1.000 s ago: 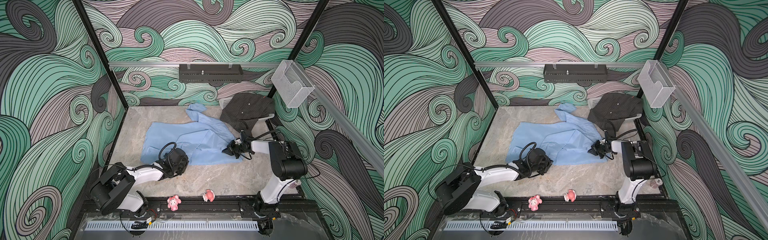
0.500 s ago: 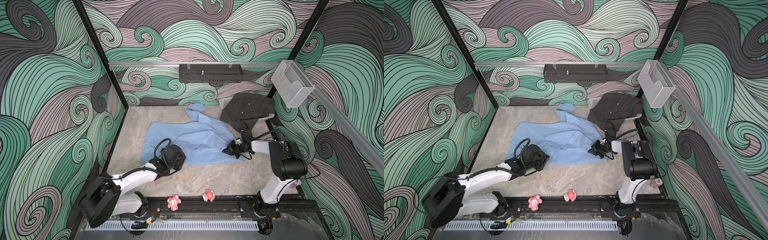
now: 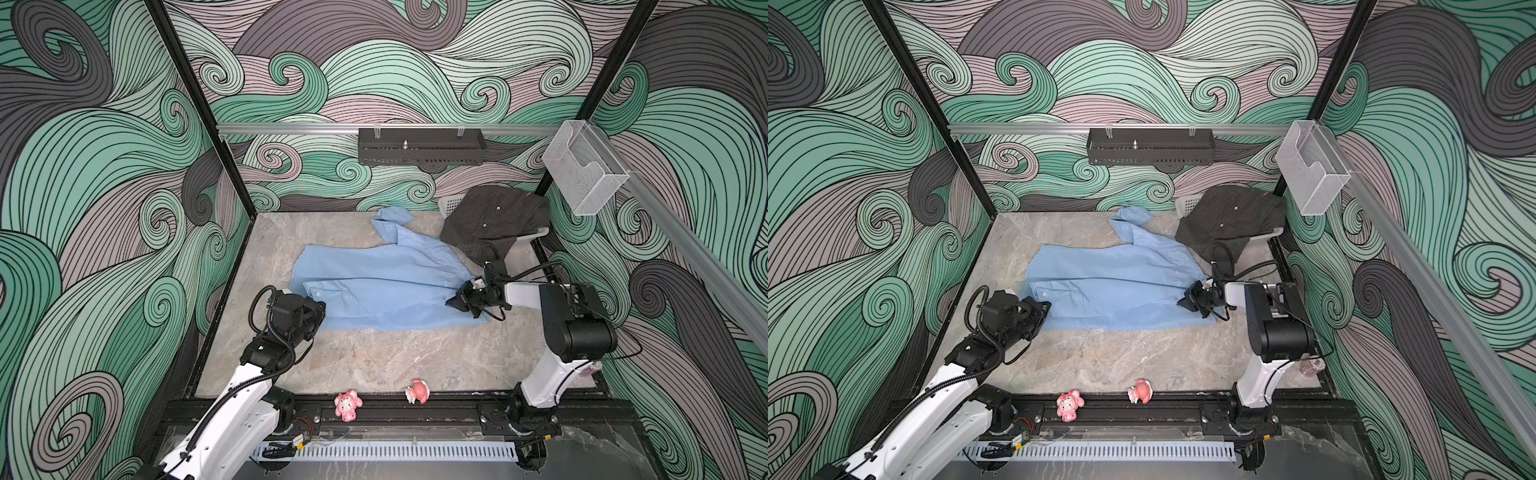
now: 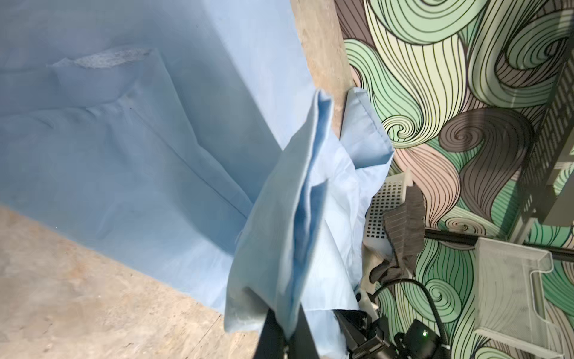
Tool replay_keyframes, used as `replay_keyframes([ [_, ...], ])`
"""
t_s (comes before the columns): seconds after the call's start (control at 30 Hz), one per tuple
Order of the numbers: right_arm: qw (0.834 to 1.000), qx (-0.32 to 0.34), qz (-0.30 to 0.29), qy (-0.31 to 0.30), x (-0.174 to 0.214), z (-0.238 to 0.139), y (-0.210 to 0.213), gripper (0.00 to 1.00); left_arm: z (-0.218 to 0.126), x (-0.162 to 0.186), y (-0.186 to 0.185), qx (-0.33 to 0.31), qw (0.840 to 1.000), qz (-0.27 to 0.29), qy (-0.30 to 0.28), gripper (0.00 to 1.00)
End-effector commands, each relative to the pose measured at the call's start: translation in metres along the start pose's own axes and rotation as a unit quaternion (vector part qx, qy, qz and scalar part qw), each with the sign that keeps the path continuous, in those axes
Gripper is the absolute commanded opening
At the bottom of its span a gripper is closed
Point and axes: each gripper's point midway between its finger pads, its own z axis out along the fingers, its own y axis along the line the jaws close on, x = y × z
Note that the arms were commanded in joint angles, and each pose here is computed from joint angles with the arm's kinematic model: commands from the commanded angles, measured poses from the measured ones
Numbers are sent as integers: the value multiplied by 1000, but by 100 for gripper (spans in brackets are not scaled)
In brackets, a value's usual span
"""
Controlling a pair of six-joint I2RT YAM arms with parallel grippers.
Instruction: Fold and stack the long sleeve shirts
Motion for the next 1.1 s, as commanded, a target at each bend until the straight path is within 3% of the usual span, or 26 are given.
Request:
replay_keyframes([
  [0.0, 999, 39, 17, 1, 10, -5, -22, 18, -12, -5, -23, 49, 997, 52, 7, 0],
  [0.13, 999, 40, 18, 4, 19, -9, -27, 19, -16, -9, -36, 75, 995, 63, 10, 0],
  [0.3, 999, 32, 18, 0, 29, -16, -29, 7, -17, -13, -57, 107, 992, 68, 18, 0],
  [0.37, 1000, 28, 14, -2, 32, -21, -25, 7, -16, -18, -77, 127, 989, 73, 21, 0],
  [0.57, 1000, 19, -15, -12, 42, -44, -7, 29, -5, -28, -184, 218, 968, 93, 87, 0],
  [0.7, 999, 21, -31, -13, 57, -57, -1, 30, -15, -36, -265, 295, 944, 114, 95, 0],
  [0.8, 998, 29, -46, -10, 71, -59, -2, 26, -41, -38, -305, 339, 926, 134, 99, 0],
  [0.93, 998, 40, -44, 2, 85, -48, -16, 9, -75, -34, -310, 361, 916, 149, 97, 0],
  [1.07, 998, 50, -31, 5, 82, -35, -32, 1, -77, -24, -275, 340, 924, 145, 96, 0],
])
